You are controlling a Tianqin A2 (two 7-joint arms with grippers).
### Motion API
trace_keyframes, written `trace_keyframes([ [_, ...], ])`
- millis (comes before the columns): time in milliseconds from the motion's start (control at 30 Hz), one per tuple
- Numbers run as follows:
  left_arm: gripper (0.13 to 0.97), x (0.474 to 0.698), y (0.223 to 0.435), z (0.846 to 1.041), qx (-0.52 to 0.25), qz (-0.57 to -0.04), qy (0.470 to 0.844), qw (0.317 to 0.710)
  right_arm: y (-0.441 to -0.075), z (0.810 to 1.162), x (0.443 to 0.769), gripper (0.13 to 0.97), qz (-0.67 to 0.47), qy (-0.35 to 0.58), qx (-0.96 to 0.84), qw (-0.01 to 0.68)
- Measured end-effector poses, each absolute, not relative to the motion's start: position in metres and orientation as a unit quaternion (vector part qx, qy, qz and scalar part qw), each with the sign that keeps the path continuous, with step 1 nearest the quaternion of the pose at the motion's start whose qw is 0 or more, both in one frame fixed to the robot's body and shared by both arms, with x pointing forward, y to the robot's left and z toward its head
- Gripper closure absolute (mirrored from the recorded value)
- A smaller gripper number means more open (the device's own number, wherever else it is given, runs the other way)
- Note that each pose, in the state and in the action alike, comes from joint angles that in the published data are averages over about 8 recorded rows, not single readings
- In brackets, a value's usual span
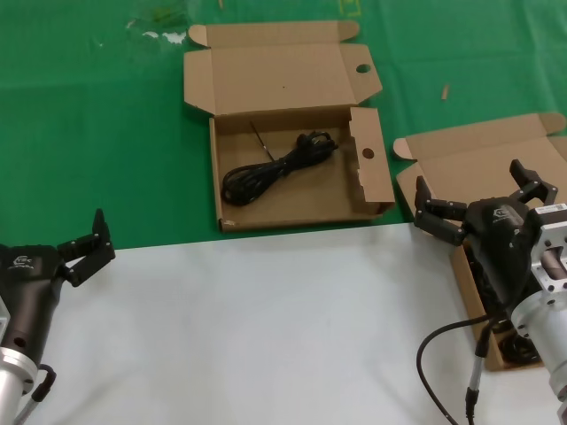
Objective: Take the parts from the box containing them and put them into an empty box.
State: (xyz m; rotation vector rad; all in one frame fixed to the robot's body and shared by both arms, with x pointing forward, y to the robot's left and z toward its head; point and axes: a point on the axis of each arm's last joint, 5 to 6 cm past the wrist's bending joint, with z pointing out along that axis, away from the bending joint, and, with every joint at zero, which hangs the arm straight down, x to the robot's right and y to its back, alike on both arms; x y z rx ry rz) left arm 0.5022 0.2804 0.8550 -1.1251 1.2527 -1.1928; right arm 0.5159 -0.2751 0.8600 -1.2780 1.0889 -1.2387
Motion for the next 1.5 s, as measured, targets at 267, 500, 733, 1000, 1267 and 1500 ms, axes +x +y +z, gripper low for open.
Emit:
trace_keyframes([
  [267,0.132,0.5022,0.2804,0.8550,-0.468,-0.496,0.521,0.513,-0.2751,0.8600,0.5159,0.130,-0.513,0.451,-0.529,0.503],
  [500,0.132,0.5022,0.2804,0.8550,-0.468,-0.496,0.521,0.513,-0.2751,0.8600,0.5159,0.130,-0.513,0.451,-0.529,0.503],
  [733,0.132,0.5022,0.2804,0.8550,-0.468,-0.496,0.521,0.513,-0.2751,0.8600,0.5159,0.130,-0.513,0.451,-0.529,0.503],
  [1000,0.132,0.5022,0.2804,0.8550,-0.468,-0.496,0.521,0.513,-0.2751,0.8600,0.5159,0.130,-0.513,0.451,-0.529,0.503],
  [1267,0.132,0.5022,0.2804,0.8550,-0.468,-0.496,0.521,0.513,-0.2751,0.8600,0.5159,0.130,-0.513,0.451,-0.529,0.503],
  [1500,0.132,0.5022,0.2804,0.8550,-0.468,-0.496,0.521,0.513,-0.2751,0.8600,0.5159,0.130,-0.513,0.451,-0.529,0.503],
])
